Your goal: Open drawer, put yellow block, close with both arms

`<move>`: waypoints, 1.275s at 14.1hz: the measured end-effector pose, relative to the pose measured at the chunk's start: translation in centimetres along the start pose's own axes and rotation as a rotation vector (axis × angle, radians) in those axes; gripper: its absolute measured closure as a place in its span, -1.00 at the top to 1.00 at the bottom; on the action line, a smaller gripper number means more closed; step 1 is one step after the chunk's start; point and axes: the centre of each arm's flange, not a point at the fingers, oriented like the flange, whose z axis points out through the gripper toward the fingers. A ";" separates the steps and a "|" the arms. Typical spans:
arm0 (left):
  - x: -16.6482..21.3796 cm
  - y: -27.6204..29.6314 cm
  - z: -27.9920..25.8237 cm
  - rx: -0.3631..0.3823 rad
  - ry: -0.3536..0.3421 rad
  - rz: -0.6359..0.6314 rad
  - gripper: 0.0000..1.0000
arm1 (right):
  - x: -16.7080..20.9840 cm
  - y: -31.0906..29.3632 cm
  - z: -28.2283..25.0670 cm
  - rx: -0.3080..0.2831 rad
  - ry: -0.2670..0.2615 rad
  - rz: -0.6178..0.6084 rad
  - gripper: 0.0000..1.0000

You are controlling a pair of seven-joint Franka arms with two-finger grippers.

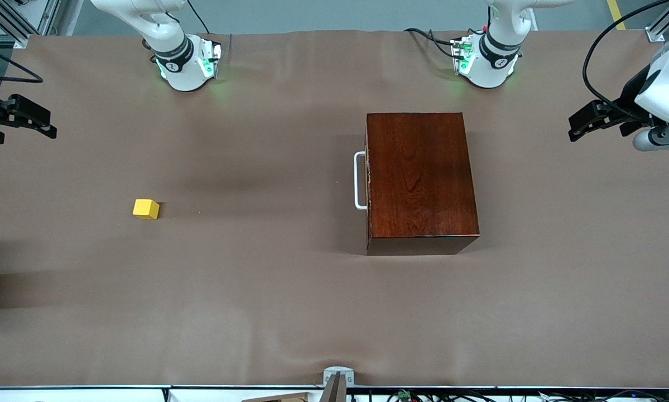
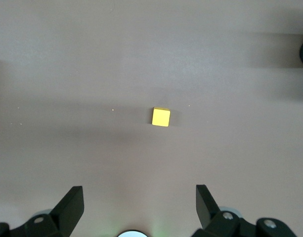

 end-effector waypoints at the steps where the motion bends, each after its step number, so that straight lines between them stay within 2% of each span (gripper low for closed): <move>1: 0.0 0.0 0.0 0.000 0.000 0.000 1.00 | 0.0 0.0 0.0 0.000 0.000 0.000 1.00; 8: 0.0 0.3 -0.9 -0.003 0.017 0.006 1.00 | 0.0 0.0 0.0 0.000 -0.001 0.000 1.00; 11: 0.5 1.6 0.4 -0.001 -0.006 0.028 1.00 | 0.0 0.0 0.0 0.000 -0.001 0.000 1.00; 14: 1.0 5.7 2.2 0.001 -0.035 0.087 1.00 | 0.0 0.0 0.0 0.000 -0.001 0.000 1.00; 18: 0.7 15.3 3.2 -0.009 -0.037 0.093 1.00 | 0.0 0.0 0.1 0.000 -0.002 0.001 1.00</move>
